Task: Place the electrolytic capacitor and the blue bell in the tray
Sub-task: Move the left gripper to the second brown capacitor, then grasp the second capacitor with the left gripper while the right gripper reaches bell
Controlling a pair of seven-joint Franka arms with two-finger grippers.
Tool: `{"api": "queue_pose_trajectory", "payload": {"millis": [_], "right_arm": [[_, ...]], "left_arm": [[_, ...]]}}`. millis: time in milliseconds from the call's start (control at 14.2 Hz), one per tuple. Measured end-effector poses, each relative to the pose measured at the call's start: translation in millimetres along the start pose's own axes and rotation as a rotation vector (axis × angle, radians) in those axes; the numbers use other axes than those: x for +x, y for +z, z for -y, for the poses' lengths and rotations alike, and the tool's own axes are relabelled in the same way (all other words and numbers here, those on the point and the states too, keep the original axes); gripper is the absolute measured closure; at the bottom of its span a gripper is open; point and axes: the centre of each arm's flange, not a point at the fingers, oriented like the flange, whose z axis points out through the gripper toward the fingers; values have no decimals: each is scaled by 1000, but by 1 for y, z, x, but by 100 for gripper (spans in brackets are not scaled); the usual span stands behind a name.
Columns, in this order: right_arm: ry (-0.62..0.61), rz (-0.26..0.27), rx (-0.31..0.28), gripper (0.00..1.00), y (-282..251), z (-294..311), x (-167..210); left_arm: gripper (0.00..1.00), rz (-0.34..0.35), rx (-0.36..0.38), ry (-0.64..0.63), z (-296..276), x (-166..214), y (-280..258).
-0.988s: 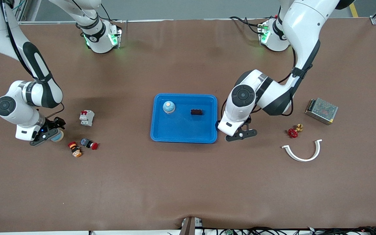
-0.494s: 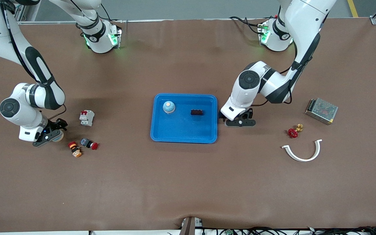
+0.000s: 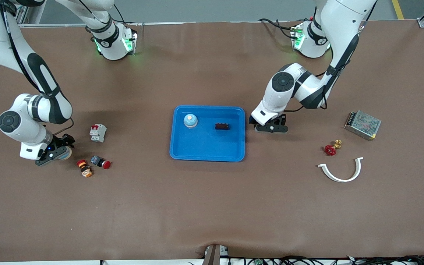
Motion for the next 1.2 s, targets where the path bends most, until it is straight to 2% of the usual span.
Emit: {"api": "queue_pose_trajectory", "payload": {"millis": [141, 212, 353, 705, 846, 1199], "right_arm": [[-1, 0, 1, 22, 0, 1, 1], [-1, 0, 1, 22, 0, 0, 1], [-1, -1, 0, 33, -2, 0, 2], [44, -9, 22, 33, -3, -2, 1], [104, -2, 81, 33, -4, -3, 3], [199, 57, 276, 33, -35, -13, 23]], "left_arm": [[0, -1, 0, 20, 12, -5, 2], [0, -2, 2, 28, 21, -6, 3], [0, -4, 5, 34, 36, -8, 5], [0, -10, 3, 42, 45, -14, 10], [0, -8, 0, 42, 45, -15, 11], [0, -7, -12, 40, 46, -18, 17]]}}
